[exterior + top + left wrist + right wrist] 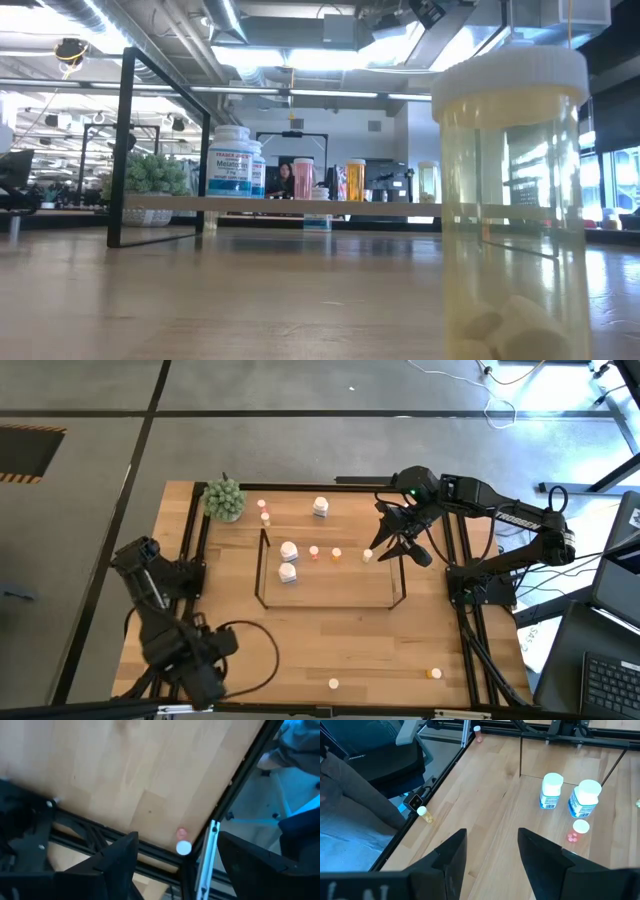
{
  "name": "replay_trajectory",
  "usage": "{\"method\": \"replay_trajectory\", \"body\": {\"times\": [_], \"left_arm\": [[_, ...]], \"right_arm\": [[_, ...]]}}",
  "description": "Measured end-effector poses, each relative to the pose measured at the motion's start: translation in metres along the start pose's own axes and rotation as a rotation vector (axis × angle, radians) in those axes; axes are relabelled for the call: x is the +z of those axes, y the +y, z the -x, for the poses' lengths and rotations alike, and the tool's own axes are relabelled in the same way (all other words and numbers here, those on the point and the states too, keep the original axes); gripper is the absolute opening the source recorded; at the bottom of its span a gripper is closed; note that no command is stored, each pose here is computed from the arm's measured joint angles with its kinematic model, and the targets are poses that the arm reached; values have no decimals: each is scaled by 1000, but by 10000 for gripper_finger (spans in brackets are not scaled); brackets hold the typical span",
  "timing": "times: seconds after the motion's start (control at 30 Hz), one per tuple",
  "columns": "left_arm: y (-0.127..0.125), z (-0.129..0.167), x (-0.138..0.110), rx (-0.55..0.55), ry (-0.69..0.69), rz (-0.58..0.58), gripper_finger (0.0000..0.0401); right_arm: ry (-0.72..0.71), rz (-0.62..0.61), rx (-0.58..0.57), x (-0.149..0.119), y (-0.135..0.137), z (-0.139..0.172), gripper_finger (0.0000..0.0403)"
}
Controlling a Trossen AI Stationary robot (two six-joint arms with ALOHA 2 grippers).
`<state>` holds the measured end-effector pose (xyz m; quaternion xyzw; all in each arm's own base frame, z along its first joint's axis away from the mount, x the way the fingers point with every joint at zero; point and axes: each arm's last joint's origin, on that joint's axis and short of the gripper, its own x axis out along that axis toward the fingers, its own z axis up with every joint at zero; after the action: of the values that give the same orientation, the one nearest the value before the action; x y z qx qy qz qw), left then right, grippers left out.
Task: Pick and place medicine bottles onto shelf by color
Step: Put the bottom pink pill bottle on the shelf aligned with the other pink pill bottle
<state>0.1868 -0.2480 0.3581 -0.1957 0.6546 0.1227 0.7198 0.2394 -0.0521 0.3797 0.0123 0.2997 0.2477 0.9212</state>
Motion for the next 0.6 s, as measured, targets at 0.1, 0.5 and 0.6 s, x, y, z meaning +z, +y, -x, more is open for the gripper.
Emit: {"method": "replay_trajectory", "body": {"times": [0.1, 0.5, 0.6], "left_arm": [[-3, 1, -17, -2, -14, -3, 265], [-21, -18, -65, 42, -29, -188, 265], [-32, -29, -72, 28, -28, -203, 265]], "right_arm": [[0, 0, 0, 0, 0, 0, 179], [0, 0, 0, 0, 0, 0, 179], [0, 0, 0, 0, 0, 0, 179]]}}
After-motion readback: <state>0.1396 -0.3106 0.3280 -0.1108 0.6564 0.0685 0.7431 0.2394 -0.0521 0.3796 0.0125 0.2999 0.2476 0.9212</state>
